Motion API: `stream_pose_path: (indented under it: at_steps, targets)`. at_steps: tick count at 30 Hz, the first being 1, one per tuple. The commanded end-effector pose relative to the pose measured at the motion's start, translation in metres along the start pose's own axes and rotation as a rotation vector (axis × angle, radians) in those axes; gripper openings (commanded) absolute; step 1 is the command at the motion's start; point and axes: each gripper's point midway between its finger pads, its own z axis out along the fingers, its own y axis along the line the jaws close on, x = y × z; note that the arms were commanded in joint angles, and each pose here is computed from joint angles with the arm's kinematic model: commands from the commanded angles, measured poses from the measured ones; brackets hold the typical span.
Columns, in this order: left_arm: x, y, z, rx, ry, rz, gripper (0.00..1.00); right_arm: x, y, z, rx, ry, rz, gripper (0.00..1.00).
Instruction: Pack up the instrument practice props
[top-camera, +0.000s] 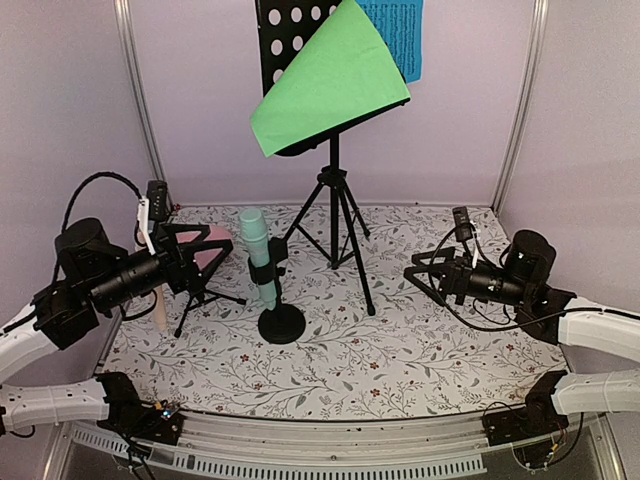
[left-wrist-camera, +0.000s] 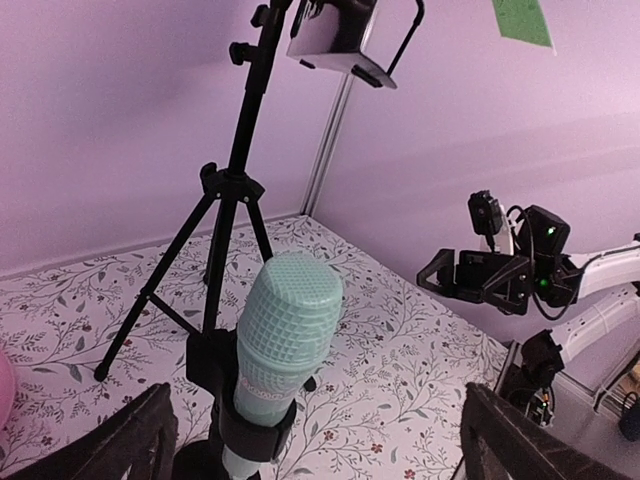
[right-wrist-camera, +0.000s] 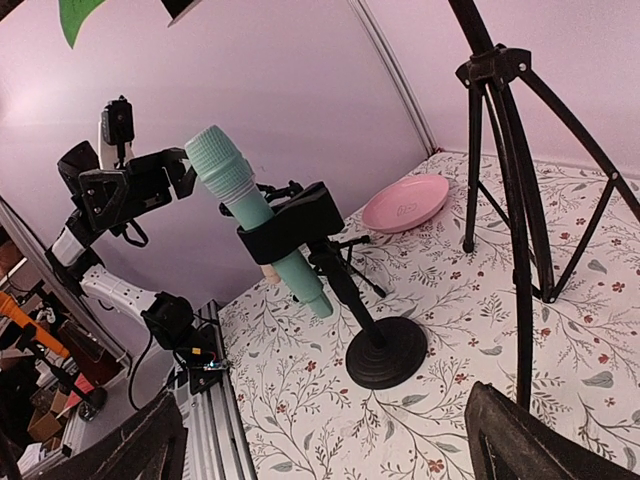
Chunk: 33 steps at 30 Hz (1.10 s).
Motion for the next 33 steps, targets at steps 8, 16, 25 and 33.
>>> stream_pose_path:
  at_steps: [8,16,25,33]
  targets:
    - [-0.003,-0.014,0.004,-0.148,0.142,-0.056,0.99,0.019,-0.005,0.0,-0.001,0.034,0.011,0.99]
    - [0.001,-0.04,0.008,-0.275,0.218,-0.008,0.99,0.029,-0.012,0.001,0.019,0.053,0.043,0.99]
    - [0.002,-0.038,-0.001,-0.507,0.198,0.06,0.99,0.04,-0.018,0.001,0.038,0.075,0.076,0.99]
    - [0.011,-0.029,0.003,-0.592,0.215,0.122,0.99,0.046,-0.02,0.001,0.039,0.079,0.09,0.99]
